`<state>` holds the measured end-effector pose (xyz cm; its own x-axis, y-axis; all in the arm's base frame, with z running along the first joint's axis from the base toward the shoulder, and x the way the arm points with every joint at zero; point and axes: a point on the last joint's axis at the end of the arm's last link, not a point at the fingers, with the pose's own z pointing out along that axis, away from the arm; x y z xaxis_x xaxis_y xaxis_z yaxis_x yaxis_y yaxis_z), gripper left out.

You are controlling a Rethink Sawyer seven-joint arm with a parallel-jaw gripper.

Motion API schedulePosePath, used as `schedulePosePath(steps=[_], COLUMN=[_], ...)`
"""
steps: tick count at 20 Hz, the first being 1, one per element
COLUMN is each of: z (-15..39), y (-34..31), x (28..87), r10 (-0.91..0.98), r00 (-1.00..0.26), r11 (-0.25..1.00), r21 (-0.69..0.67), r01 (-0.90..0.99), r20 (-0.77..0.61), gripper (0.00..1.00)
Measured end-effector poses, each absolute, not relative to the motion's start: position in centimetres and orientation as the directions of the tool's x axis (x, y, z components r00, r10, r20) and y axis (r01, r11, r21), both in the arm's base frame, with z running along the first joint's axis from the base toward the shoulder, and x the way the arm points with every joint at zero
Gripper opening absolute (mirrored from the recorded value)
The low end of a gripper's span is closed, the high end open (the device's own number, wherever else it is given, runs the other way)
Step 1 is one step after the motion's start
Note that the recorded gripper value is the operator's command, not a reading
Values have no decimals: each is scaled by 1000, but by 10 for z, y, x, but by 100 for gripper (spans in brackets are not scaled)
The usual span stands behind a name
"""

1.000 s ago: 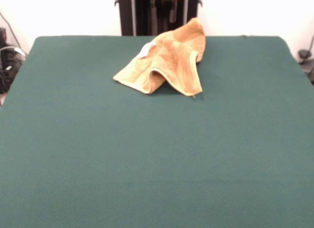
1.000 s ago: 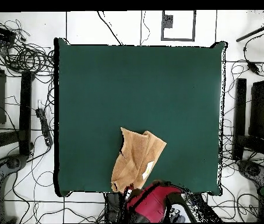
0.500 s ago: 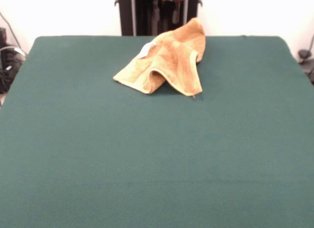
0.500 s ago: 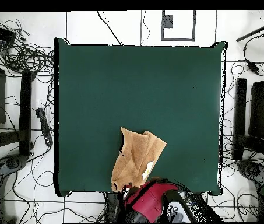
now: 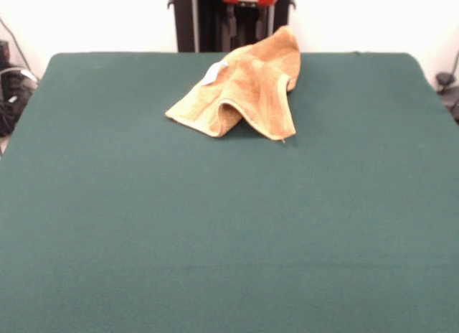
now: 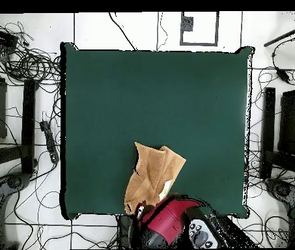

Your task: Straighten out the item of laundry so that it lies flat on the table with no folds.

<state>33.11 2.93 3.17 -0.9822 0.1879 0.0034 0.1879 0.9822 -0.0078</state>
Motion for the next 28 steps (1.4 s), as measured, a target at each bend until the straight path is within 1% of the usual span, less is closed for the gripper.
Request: schedulePosePath(steps=[10, 15, 28], z=[18, 12, 11], y=[38, 41, 47], x=[341, 354, 389], r10=[169, 196, 212], r00=[-985, -979, -976], r11=[985, 981, 977], r21=[-23, -19, -12], r01=[168, 196, 212], r20=[45, 62, 46], gripper=[100, 100, 100])
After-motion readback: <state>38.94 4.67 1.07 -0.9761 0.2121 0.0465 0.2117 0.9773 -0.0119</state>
